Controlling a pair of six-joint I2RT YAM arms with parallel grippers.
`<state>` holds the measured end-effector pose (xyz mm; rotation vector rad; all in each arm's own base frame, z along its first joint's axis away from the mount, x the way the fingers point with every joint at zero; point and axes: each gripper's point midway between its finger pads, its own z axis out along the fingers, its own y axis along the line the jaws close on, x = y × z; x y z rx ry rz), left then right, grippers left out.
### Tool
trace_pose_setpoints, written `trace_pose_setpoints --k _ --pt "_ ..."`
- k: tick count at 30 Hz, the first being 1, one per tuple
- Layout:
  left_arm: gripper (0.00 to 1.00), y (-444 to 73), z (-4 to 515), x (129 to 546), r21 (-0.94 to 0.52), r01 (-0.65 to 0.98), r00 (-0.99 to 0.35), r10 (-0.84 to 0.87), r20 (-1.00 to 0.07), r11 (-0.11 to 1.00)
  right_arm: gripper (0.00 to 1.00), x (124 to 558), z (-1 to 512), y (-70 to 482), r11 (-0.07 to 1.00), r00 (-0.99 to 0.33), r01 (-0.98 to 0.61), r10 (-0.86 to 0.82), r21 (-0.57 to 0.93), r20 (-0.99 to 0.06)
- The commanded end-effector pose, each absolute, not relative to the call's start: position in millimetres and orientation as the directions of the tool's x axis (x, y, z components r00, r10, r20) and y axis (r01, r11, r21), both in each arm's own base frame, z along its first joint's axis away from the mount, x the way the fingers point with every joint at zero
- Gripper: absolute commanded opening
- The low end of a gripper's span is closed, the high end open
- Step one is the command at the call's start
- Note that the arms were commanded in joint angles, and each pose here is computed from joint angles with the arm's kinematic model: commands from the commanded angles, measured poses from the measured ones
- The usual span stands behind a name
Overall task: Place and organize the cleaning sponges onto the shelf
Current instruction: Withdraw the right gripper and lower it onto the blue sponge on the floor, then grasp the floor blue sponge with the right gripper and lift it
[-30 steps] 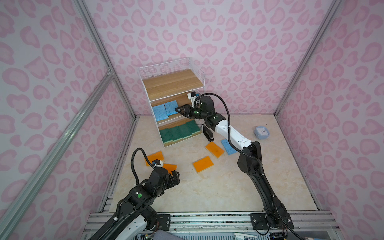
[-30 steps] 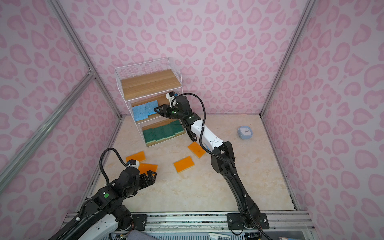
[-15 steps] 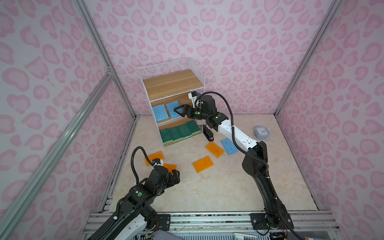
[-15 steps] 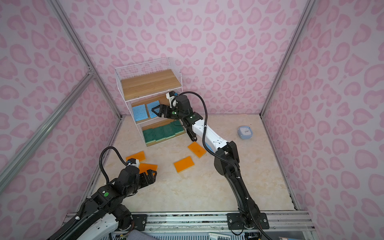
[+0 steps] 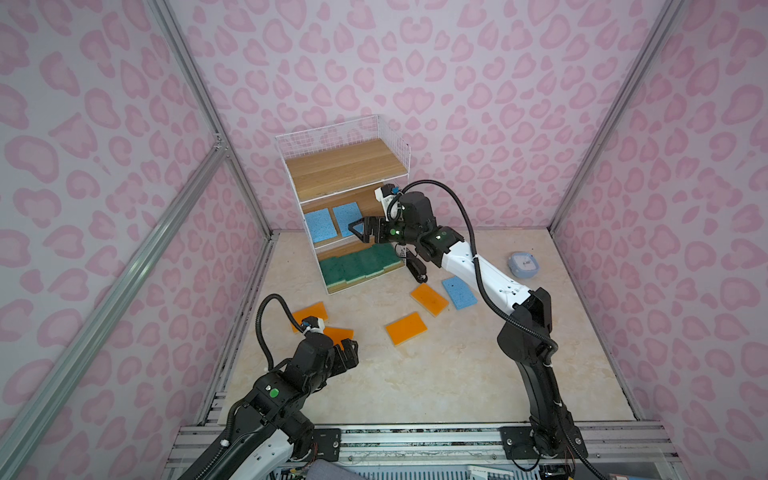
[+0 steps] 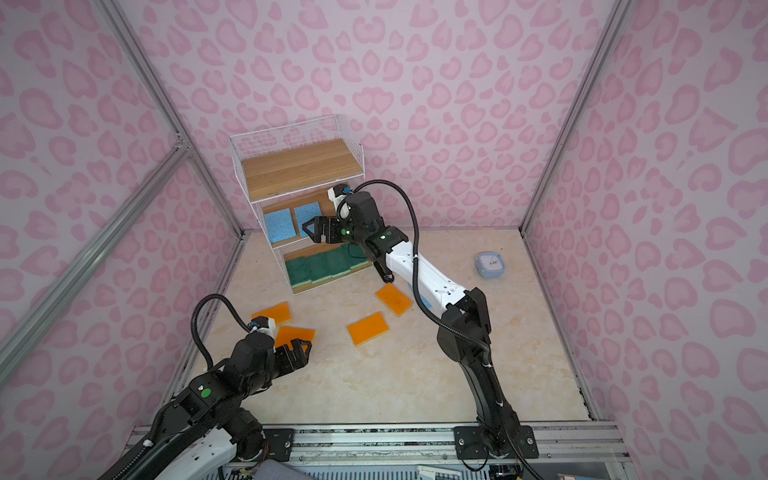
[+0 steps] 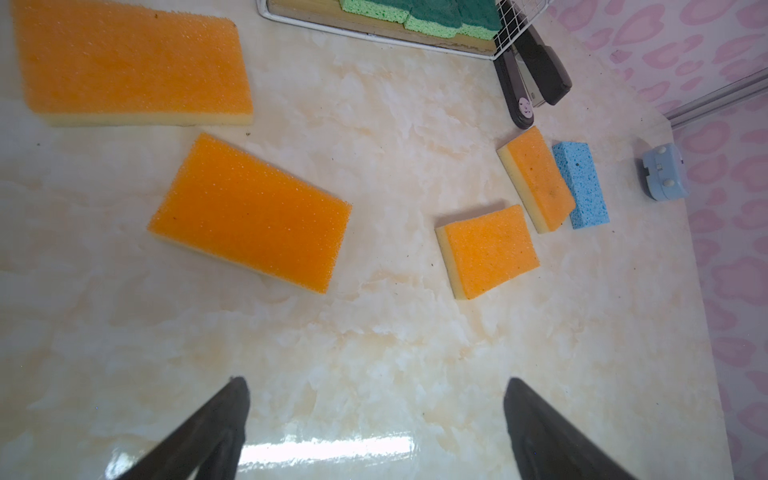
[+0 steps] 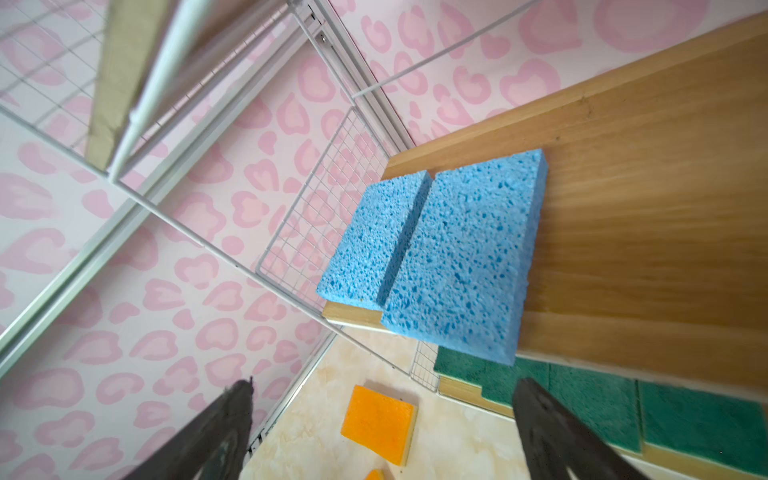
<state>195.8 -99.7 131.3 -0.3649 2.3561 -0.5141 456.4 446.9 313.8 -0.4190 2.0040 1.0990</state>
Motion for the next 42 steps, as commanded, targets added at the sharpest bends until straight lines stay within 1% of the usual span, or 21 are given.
trace_pose_setpoints --k 1,5,6,7,10,11,12,14,19,23,26,32,42 --pt "0.97 -96.3 133.3 195.4 -0.443 -0.122 -0.718 -0.388 -0.578 0.888 0.98 460.5 301.5 424.9 0.662 -0.592 -0.566 0.088 0.491 -0.801" --pt "0.97 -95.7 135.2 194.9 -0.433 -0.111 -0.72 -0.373 -0.585 0.895 0.98 443.7 306.8 397.4 0.693 -0.553 -0.548 0.119 0.468 -0.825" --pt "0.97 -96.3 136.3 195.1 -0.432 -0.106 -0.72 -0.369 -0.587 0.896 0.97 439.1 306.5 388.9 0.702 -0.544 -0.541 0.127 0.462 -0.83" --pt "0.97 -96.7 136.7 195.8 -0.429 -0.101 -0.72 -0.364 -0.591 0.898 0.93 433.6 308.4 380.9 0.707 -0.535 -0.537 0.136 0.46 -0.834" --pt "0.97 -100.4 135.3 199.8 -0.423 -0.091 -0.725 -0.351 -0.592 0.902 0.77 423.0 296.1 351.8 0.725 -0.548 -0.498 0.162 0.475 -0.821" --pt "0.97 -102.4 133.3 201.8 -0.421 -0.091 -0.729 -0.348 -0.589 0.902 0.71 421.0 281.1 338.8 0.736 -0.571 -0.471 0.166 0.487 -0.804" --pt "0.97 -105.1 133.6 204.1 -0.424 -0.085 -0.73 -0.346 -0.59 0.902 0.66 420.8 272.9 327.1 0.742 -0.588 -0.449 0.175 0.499 -0.79" --pt "0.97 -110.7 133.5 209.6 -0.429 -0.075 -0.732 -0.342 -0.59 0.9 0.61 422.6 247.9 297.1 0.765 -0.629 -0.381 0.198 0.52 -0.752" --pt "0.97 -127.7 138.3 223.3 -0.444 -0.037 -0.742 -0.322 -0.588 0.895 0.59 427.1 188.7 221.4 0.835 -0.699 -0.212 0.234 0.508 -0.676" --pt "0.97 -139.0 139.8 230.9 -0.45 -0.017 -0.757 -0.305 -0.578 0.893 0.65 428.6 146.6 169.9 0.891 -0.732 -0.073 0.257 0.448 -0.631" --pt "0.97 -144.7 139.5 233.6 -0.461 -0.01 -0.766 -0.303 -0.567 0.887 0.65 427.2 114.0 145.5 0.912 -0.761 0.008 0.271 0.409 -0.589" --pt "0.97 -144.8 135.9 230.9 -0.466 -0.012 -0.771 -0.305 -0.559 0.885 0.63 421.0 65.5 115.1 0.92 -0.792 0.114 0.313 0.375 -0.525" --pt "0.97 -143.0 131.6 228.2 -0.462 -0.019 -0.777 -0.304 -0.552 0.887 0.62 415.9 32.9 110.5 0.924 -0.821 0.141 0.31 0.355 -0.48"
